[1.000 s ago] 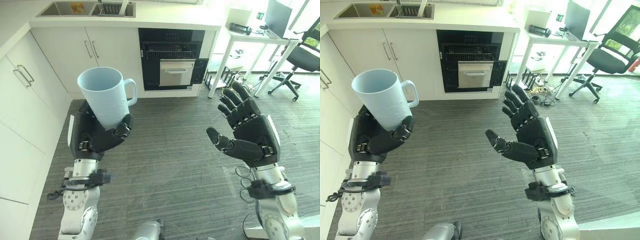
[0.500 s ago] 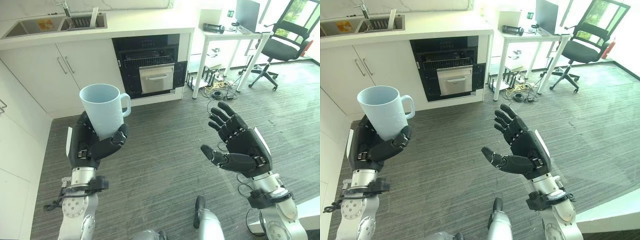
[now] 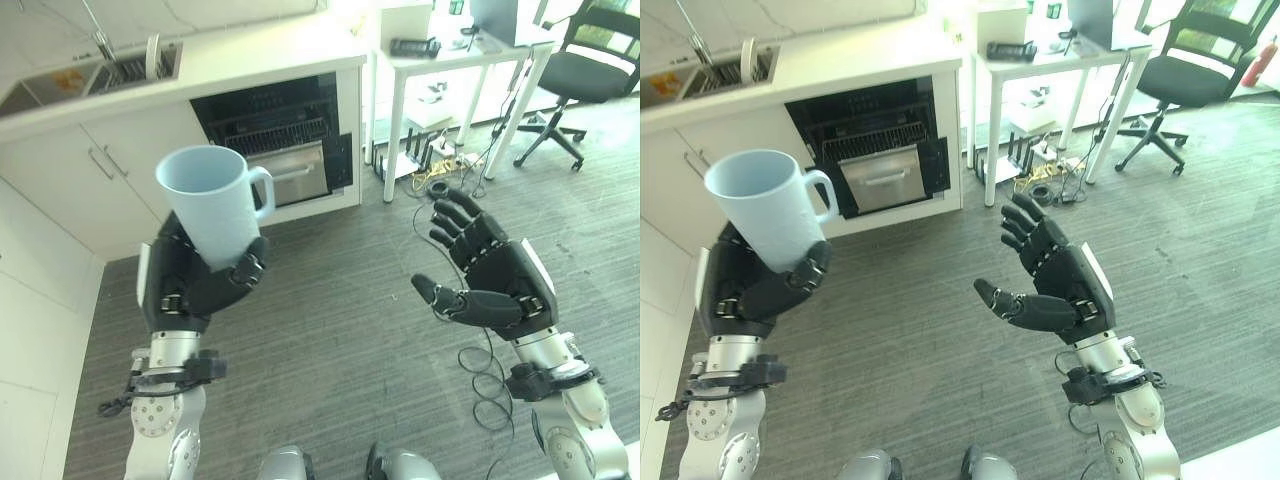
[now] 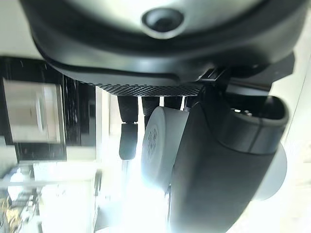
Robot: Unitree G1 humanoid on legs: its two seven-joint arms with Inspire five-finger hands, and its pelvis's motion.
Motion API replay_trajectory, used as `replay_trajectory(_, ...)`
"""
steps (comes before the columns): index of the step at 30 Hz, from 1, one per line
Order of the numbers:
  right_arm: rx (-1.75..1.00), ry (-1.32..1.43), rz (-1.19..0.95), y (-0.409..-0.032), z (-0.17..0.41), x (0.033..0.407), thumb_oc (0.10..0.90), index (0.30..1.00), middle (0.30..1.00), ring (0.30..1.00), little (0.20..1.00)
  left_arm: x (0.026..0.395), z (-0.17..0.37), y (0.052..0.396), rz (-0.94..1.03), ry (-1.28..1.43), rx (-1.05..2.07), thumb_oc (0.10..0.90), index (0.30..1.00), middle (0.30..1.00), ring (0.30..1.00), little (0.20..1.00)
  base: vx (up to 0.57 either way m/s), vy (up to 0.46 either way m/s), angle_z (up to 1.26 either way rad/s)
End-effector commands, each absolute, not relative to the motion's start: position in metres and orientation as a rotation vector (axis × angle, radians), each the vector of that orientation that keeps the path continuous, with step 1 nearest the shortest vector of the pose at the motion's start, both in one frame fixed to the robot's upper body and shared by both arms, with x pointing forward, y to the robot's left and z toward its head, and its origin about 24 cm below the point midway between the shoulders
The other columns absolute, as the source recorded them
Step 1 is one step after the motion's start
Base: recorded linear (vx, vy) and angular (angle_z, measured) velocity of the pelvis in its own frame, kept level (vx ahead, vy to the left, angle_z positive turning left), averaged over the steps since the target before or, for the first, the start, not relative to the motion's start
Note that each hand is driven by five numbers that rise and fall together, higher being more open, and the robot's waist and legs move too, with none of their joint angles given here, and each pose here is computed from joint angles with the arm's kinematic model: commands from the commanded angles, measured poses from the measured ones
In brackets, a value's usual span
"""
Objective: Place the dishes in the dishwasher.
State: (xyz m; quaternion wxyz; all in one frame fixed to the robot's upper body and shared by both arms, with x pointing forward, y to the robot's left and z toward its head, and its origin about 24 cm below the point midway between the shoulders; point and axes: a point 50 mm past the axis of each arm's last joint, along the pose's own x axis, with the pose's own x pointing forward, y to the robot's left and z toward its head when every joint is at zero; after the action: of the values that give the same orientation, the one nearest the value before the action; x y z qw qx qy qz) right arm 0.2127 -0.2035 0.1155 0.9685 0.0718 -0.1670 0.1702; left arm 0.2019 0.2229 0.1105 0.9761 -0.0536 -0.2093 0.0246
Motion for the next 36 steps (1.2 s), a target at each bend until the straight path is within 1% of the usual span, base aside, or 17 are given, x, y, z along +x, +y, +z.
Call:
replay_trajectory(1,0.126,-0.574,0.367,-0.203,0.153,0.204,0.800,0.900,0.900,0.900,0.900,0.193,0.155,0.230,0.034,-0.703,-0.094,0.400,0.300,0.300,0.300,0.300,0.30,0.143,0.11)
replay_trajectory(6,0.107,-0.582,0.371,-0.204,0.158,0.202,0.800,0.900,0.900,0.900,0.900,0.191,0.155,0.229,0.025,-0.724,-0.108,0.400,0.300,0.300,0.300,0.300,0.33,0.216,0.08)
replay_trajectory(9,0.144,-0.574,0.361,-0.205,0.156,0.200,0.800,0.900,0.900,0.900,0.900,0.194,0.159,0.231,0.033,-0.737,-0.100,0.400,0.300,0.300,0.300,0.300,0.38,0.298,-0.27)
replay_trajectory(14,0.174,-0.612,0.320,-0.204,0.156,0.198,0.800,0.900,0.900,0.900,0.900,0.203,0.172,0.226,-0.046,-0.762,-0.040,0.400,0.300,0.300,0.300,0.300,0.32,0.212,-0.02)
replay_trajectory(21,0.206,-0.595,0.346,-0.187,0.150,0.205,0.800,0.900,0.900,0.900,0.900,0.206,0.177,0.221,-0.034,-0.774,0.030,0.400,0.300,0.300,0.300,0.300,0.26,0.226,0.23)
replay_trajectory(25,0.210,-0.589,0.355,-0.191,0.150,0.206,0.800,0.900,0.900,0.900,0.900,0.210,0.178,0.224,-0.010,-0.763,0.029,0.400,0.300,0.300,0.300,0.300,0.18,-0.093,-0.02)
replay_trajectory(30,0.214,-0.604,0.399,-0.197,0.153,0.205,0.800,0.900,0.900,0.900,0.900,0.207,0.178,0.227,0.020,-0.766,0.045,0.400,0.300,0.300,0.300,0.300,0.20,-0.172,-0.22)
replay_trajectory(32,0.204,-0.610,0.409,-0.193,0.153,0.200,0.800,0.900,0.900,0.900,0.900,0.204,0.177,0.226,0.022,-0.771,0.051,0.400,0.300,0.300,0.300,0.300,0.53,-0.411,0.23)
replay_trajectory(36,0.181,-0.611,0.376,-0.199,0.156,0.200,0.800,0.900,0.900,0.900,0.900,0.201,0.174,0.229,0.012,-0.756,-0.019,0.400,0.300,0.300,0.300,0.300,0.57,-0.540,0.82)
